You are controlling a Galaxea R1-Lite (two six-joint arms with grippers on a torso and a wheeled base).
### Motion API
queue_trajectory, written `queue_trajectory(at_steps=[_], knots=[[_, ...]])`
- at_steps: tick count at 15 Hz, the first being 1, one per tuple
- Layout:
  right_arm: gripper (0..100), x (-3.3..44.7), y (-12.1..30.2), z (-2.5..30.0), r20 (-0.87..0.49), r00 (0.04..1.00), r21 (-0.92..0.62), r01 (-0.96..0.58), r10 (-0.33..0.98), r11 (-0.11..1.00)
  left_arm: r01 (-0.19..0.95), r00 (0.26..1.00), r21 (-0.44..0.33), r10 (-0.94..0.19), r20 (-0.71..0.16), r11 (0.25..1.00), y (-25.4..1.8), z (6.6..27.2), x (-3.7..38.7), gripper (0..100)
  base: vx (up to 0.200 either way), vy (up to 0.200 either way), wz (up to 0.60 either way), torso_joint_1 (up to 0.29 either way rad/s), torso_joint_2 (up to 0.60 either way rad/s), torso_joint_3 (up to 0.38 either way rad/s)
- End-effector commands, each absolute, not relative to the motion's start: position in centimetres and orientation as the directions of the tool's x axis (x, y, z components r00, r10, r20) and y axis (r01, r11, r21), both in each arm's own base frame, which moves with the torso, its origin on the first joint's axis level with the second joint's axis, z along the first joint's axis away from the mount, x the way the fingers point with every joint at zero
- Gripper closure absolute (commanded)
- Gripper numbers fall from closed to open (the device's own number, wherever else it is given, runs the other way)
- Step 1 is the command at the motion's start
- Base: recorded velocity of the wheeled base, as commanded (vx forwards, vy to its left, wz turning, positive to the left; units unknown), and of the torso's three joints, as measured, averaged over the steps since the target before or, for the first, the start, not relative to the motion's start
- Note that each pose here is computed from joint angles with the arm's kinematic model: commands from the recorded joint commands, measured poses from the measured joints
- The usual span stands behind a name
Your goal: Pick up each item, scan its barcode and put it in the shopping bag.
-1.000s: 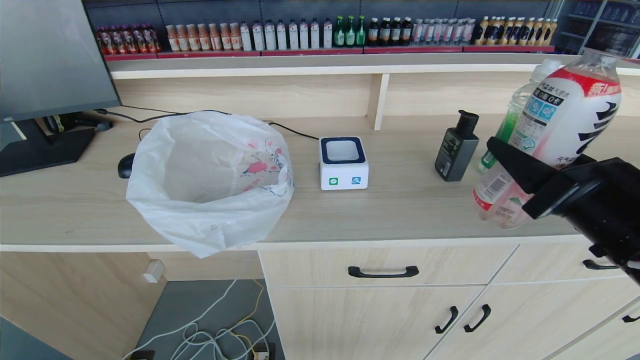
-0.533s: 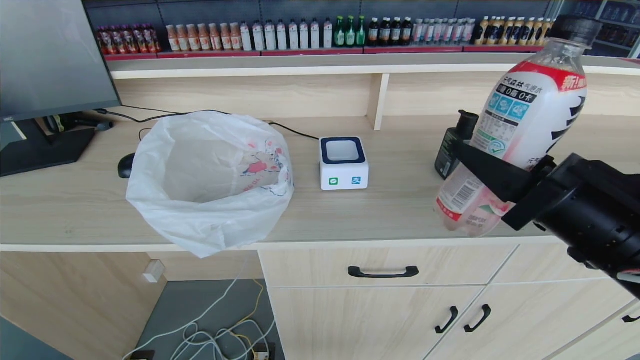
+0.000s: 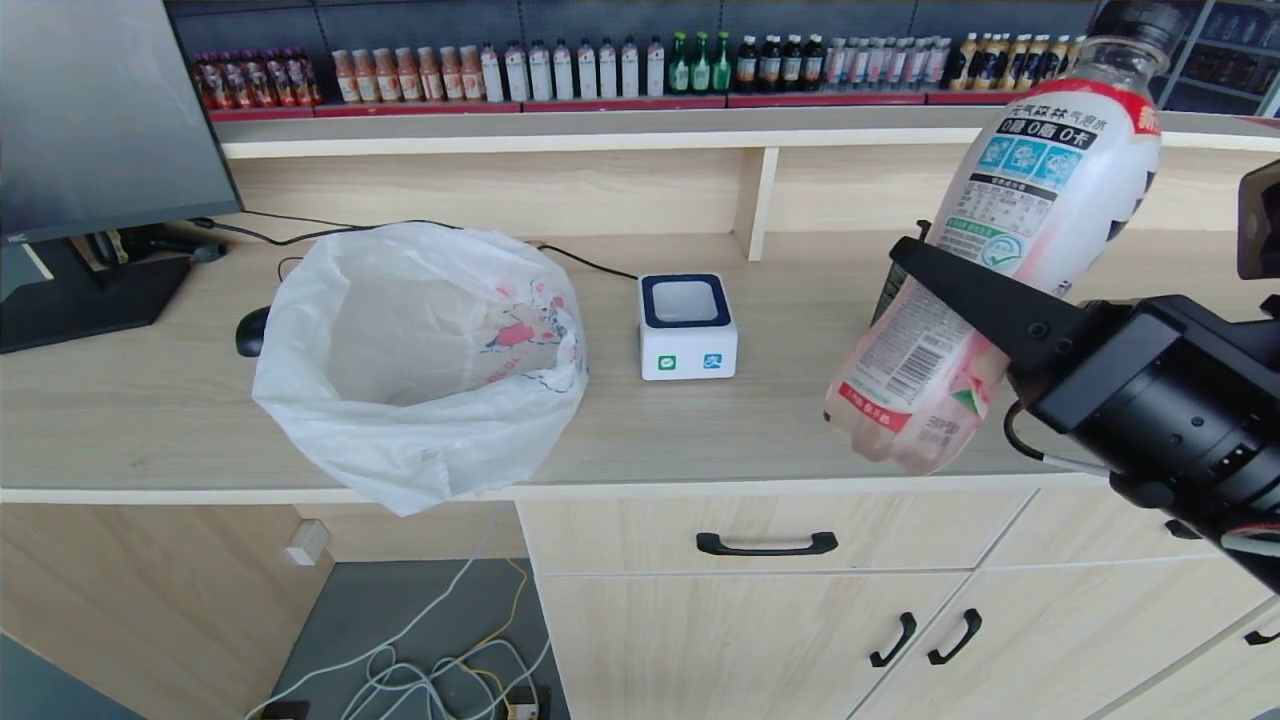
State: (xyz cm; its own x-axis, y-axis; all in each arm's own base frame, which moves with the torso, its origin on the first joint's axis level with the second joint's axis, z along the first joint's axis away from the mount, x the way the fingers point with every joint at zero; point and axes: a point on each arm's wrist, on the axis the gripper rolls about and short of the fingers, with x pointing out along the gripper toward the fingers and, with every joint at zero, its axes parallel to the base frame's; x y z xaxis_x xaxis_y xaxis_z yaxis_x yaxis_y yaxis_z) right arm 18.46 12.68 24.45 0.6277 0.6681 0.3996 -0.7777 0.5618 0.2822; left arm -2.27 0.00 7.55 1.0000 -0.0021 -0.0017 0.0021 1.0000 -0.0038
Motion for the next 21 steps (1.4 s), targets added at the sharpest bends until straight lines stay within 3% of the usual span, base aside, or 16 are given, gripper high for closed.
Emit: queue_trajectory(at_steps=[1, 10, 21], knots=[[100, 18.8, 13.0, 24.0, 0.394, 0.613, 0.29, -0.79, 0.685, 0.54, 0.002, 1.0, -0.005, -0.002, -0.002, 1.0, 0.0, 7.6, -2.3, 0, 0.0, 0.0, 0.0, 0.0, 0.0, 0.0], [100, 16.6, 14.8, 24.2, 0.42, 0.373, 0.251, -0.924, 0.827, 0.289, 0.002, 1.0, -0.005, -0.002, -0.002, 1.0, 0.0, 7.6, -2.3, 0, 0.0, 0.0, 0.0, 0.0, 0.0, 0.0], [100, 16.4, 16.7, 25.6, 0.473, 0.28, 0.3, -0.943, 0.835, 0.146, 0.002, 1.0, -0.005, -0.002, -0.002, 1.0, 0.0, 7.6, -2.3, 0, 0.0, 0.0, 0.0, 0.0, 0.0, 0.0]])
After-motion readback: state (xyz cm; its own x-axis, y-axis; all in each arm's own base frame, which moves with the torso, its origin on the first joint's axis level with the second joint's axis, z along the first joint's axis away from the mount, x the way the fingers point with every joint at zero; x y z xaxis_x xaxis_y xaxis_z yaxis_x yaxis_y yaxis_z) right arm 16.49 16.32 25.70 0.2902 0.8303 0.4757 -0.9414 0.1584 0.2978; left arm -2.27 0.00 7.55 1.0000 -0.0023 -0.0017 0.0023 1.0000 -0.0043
